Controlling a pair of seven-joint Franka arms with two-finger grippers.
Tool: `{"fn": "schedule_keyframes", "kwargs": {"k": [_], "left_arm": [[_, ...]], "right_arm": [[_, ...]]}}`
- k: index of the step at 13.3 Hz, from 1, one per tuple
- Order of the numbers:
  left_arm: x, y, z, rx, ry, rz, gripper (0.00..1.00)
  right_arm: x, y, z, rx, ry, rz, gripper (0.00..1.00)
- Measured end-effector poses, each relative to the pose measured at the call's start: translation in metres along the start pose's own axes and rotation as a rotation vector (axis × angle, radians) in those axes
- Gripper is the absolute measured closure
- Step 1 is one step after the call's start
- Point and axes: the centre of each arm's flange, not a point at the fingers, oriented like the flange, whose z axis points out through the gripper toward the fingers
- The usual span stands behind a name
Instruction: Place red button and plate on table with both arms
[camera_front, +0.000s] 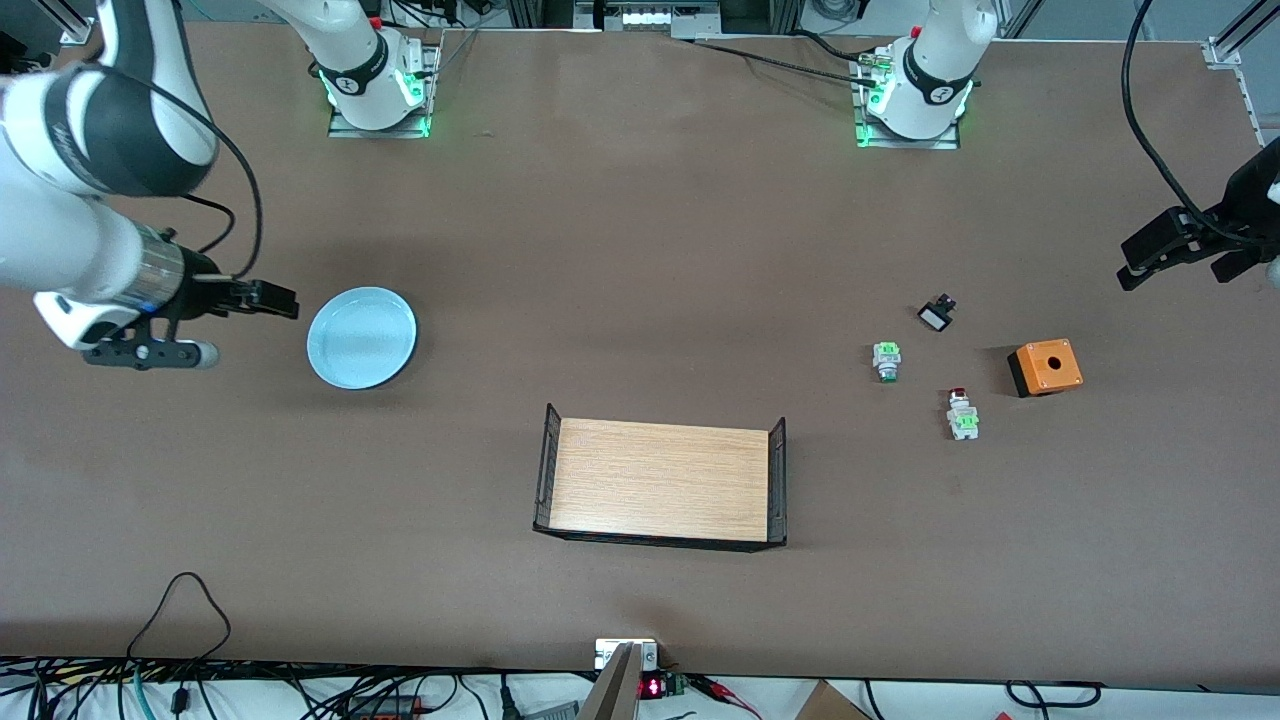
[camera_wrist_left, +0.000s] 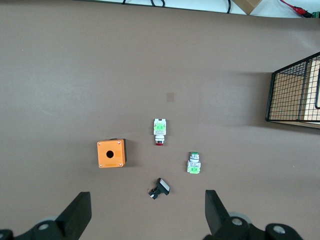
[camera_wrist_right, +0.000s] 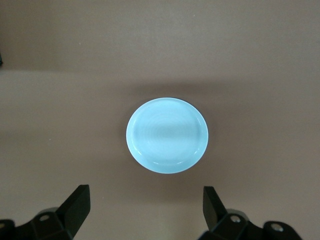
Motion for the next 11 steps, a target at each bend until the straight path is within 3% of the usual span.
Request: {"fn": "schedule_keyframes", "kwargs": {"k": [3, 6, 11], "left_arm": [[0.000, 0.000, 0.000, 0.000, 0.000, 0.000, 0.00], [0.000, 0.000, 0.000, 0.000, 0.000, 0.000, 0.00], [0.000, 0.000, 0.000, 0.000, 0.000, 0.000, 0.00]], "right_arm": [[-0.002, 0.001, -0.054, -0.045, 0.063, -0.010, 0.00], [-0.003, 0.034, -0.085, -0.044, 0.119, 0.040, 0.00], [-0.005, 0.113, -0.090, -0.026, 0.116, 0.074, 0.00]]}}
